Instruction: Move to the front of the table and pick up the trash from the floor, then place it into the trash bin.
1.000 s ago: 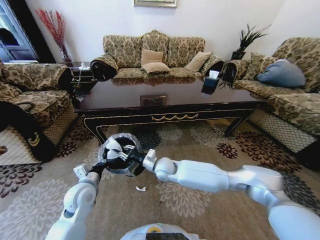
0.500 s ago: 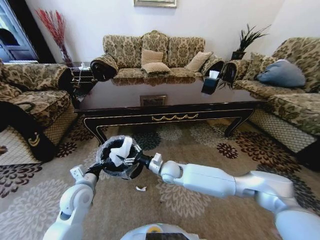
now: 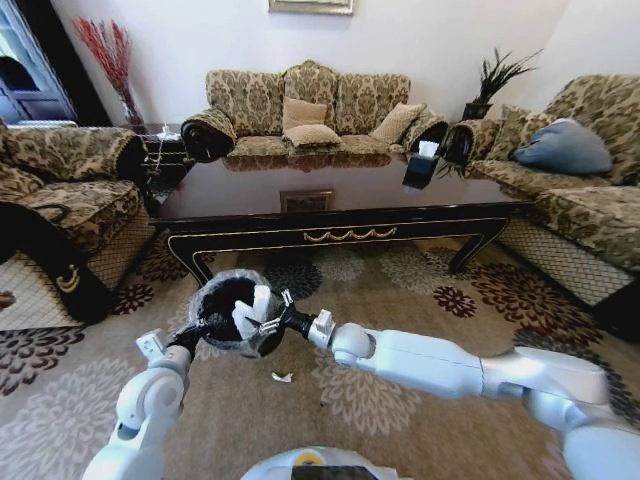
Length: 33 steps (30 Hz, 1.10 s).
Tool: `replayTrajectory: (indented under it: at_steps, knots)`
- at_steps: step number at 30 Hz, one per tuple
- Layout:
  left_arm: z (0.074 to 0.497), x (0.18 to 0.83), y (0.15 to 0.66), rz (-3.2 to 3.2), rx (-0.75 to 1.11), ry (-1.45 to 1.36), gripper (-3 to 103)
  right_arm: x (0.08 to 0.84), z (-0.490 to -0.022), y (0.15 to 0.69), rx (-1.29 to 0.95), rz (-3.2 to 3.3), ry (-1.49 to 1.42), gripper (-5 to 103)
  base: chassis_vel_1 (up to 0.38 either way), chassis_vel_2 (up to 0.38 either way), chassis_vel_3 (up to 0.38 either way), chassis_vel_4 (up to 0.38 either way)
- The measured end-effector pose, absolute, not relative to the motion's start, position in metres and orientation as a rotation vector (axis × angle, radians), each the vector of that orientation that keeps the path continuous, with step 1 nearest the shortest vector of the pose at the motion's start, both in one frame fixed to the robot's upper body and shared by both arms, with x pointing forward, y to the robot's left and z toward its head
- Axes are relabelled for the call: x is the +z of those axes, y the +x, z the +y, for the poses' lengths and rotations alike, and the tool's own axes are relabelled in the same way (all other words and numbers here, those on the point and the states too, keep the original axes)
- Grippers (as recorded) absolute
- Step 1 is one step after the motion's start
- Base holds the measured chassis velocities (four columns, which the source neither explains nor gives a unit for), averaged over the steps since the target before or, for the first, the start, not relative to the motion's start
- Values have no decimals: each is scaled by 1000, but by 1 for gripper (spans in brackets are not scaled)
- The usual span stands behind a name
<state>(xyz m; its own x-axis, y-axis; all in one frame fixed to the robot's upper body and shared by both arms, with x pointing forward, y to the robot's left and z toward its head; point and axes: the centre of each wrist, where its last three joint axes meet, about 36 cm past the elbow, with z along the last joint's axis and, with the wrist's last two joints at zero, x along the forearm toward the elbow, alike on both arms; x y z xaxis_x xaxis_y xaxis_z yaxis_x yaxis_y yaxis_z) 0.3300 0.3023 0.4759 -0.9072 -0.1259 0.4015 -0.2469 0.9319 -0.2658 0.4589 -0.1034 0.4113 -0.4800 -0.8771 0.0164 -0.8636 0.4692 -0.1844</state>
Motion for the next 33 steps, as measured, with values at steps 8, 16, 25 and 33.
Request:
replayTrajectory:
  at_steps: [8, 16, 25, 33]
  knots:
    - [303, 474, 329, -2698, 442, 275, 3, 408, -118, 466, -314, 2622, -1502, 100, 0, 0, 0, 0]
    - [312, 466, 331, -2677, 434, 312, 2, 418, -132, 466, -302, 2619, -1451, 100, 0, 0, 0, 0]
    - [318, 465, 330, -2673, 443, 339, 2, 419, -159, 457, -274, 2685, -1364, 100, 0, 0, 0, 0]
    - [344, 479, 329, -2697, 426, 413, 2, 404, -173, 452, -250, 3090, -1272, 100, 0, 0, 0, 0]
